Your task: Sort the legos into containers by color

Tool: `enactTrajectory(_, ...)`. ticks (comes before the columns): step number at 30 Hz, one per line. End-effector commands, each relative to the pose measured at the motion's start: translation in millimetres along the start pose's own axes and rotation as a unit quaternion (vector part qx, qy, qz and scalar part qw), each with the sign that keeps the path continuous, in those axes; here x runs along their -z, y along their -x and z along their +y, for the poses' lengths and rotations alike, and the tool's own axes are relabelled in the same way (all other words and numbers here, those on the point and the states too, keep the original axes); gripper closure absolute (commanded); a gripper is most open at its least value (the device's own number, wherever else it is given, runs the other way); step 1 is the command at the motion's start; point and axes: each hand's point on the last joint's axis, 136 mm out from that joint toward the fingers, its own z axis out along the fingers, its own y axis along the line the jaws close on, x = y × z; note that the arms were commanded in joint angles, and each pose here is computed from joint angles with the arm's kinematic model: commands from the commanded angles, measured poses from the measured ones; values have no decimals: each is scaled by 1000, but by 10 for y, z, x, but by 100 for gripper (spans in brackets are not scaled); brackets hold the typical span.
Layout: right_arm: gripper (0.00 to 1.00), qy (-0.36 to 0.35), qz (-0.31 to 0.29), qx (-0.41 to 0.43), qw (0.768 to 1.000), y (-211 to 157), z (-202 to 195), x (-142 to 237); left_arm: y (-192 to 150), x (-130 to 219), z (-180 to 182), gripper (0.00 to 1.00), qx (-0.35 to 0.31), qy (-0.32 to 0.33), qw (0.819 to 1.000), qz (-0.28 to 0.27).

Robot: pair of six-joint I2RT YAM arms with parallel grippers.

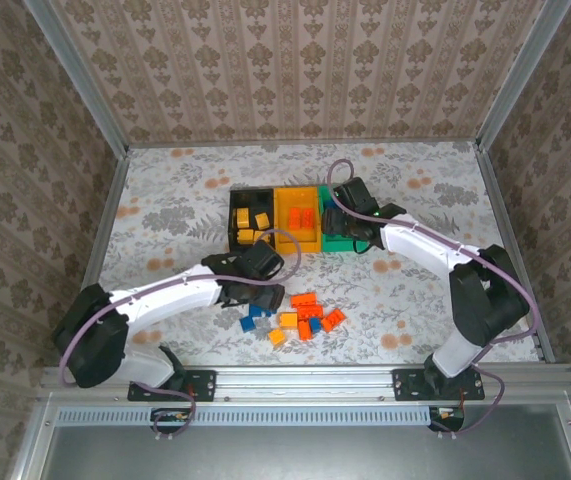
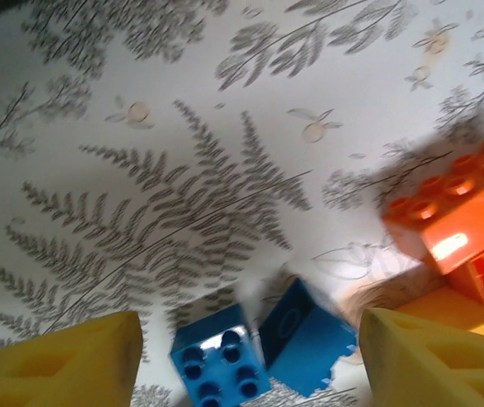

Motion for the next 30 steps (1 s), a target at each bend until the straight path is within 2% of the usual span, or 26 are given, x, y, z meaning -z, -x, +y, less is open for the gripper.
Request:
enactTrajectory(1,30,1,-21,-14,1000,83,-30,73,-27,31,29,35,-44,36,998,14)
enactTrajectory(11,30,-10,-22,-23,999,91,-130,61,-282,-108,-104,44,-93,51,993,59)
enactTrajectory(22,30,-14,-33,-31,999,151,-213,142,-289,-251,-185,57,-103,38,991,70)
enactTrajectory(30,30,-20,-37,-38,998,166,-289,158,-261,-200,-182,74,-99,38,992,64)
